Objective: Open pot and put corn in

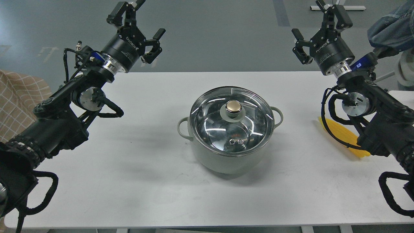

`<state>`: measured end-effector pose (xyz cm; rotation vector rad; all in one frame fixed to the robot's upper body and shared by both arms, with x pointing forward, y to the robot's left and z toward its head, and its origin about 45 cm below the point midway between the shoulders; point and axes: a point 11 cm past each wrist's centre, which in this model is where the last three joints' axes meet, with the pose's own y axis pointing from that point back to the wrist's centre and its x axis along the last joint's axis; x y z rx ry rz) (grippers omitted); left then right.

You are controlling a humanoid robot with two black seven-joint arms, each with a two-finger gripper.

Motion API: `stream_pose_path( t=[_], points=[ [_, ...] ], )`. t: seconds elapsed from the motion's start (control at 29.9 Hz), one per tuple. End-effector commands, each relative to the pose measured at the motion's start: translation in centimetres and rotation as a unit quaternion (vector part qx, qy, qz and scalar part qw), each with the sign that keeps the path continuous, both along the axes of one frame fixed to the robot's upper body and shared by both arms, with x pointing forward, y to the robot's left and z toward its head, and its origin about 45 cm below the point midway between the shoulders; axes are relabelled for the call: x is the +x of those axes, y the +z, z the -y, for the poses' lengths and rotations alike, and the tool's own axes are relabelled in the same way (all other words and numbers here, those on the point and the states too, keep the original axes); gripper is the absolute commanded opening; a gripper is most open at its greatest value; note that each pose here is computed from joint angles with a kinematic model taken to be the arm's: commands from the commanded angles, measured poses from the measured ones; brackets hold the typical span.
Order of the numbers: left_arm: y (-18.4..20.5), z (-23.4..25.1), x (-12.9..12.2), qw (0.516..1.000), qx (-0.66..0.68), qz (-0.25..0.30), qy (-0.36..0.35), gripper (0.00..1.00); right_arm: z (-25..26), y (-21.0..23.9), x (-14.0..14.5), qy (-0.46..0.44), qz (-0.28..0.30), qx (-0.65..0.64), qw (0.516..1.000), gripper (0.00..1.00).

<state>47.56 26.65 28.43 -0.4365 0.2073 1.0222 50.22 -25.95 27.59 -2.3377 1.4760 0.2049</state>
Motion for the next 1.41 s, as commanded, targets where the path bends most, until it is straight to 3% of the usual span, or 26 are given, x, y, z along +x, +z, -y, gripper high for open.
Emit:
stream_pose_path(
  t=[0.0, 0.67, 0.9, 1.37],
  points=[
    [0.2, -0.2, 0.0, 1.000, -0.005, 0.002, 0.004, 0.98, 0.1, -0.1, 0.0, -0.002, -0.001, -0.001, 1.000, 0.99],
    [-0.6, 0.0, 0.0, 1.000, 0.017, -0.011, -0.003, 0.98, -0.3, 0.0, -0.1, 0.006, 0.001, -0.001, 1.000, 0.99],
    [-0.9, -0.2, 0.3, 0.999, 0.024, -0.018, 0.026, 0.98, -0.1, -0.1, -0.1, 0.006, 0.000, -0.002, 1.000, 0.99],
    [-0.8, 0.8, -0.2, 1.000, 0.004, -0.010, -0.008, 0.98, -0.4, -0.2, -0.2, 0.008, -0.001, 0.000, 1.000, 0.99]
  ],
)
